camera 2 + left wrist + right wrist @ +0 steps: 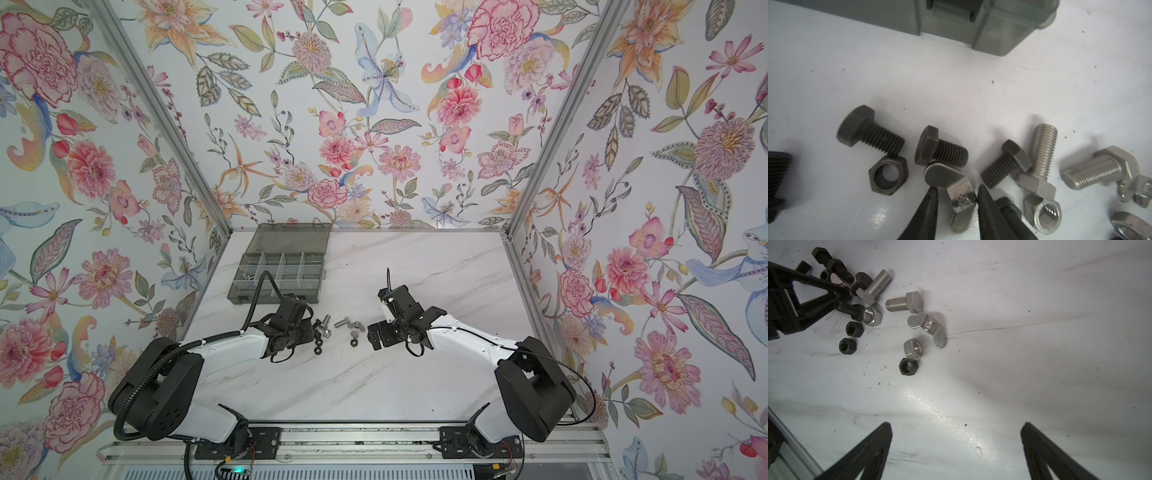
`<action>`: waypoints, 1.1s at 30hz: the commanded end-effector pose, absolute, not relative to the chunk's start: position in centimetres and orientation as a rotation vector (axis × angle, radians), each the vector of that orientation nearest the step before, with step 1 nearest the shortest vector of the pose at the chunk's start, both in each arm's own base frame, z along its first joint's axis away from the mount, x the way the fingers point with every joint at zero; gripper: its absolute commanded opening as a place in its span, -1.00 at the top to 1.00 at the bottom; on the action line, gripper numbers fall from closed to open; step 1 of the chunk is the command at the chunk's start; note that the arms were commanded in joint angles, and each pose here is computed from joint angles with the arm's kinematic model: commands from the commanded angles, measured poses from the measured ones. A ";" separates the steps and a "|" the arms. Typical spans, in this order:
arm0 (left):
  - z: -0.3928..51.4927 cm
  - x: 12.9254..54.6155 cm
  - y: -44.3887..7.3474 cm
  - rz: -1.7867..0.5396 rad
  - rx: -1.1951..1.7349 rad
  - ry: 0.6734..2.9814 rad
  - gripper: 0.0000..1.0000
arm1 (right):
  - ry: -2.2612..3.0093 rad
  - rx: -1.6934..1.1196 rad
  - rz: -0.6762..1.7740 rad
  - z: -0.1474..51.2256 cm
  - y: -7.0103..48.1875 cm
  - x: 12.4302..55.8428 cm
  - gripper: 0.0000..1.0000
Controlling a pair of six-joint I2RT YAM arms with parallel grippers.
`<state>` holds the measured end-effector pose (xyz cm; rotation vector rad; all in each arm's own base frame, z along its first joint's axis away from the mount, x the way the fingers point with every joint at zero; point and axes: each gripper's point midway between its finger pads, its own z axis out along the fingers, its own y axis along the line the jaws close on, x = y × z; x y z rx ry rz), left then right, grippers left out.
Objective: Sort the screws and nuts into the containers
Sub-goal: 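Lower the open left gripper around a silver wing nut in the pile, then close the left gripper on the silver wing nut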
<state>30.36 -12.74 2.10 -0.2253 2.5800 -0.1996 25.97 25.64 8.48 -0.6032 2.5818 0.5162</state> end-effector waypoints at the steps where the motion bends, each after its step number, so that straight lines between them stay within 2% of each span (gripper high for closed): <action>1: 2.0 30.1 -12.9 -0.179 -0.191 2.599 0.31 | 2.596 -0.603 0.493 8.1 25.0 25.7 -0.98; 18: 1.4 30.6 -13.3 -0.162 -0.157 2.618 0.45 | 2.600 -0.601 0.485 7.9 24.8 25.6 -0.98; 21: 1.5 30.5 -13.3 -0.165 -0.152 2.619 0.59 | 2.599 -0.597 0.488 8.0 24.9 25.7 -0.99; 26: 3.0 30.7 -13.5 -0.196 -0.147 2.584 1.00 | 2.599 -0.596 0.492 8.0 25.0 25.7 -0.98; 33: 8.8 32.2 -13.3 -0.186 -0.101 2.487 1.00 | 2.593 -0.599 0.501 8.3 25.2 25.9 -0.98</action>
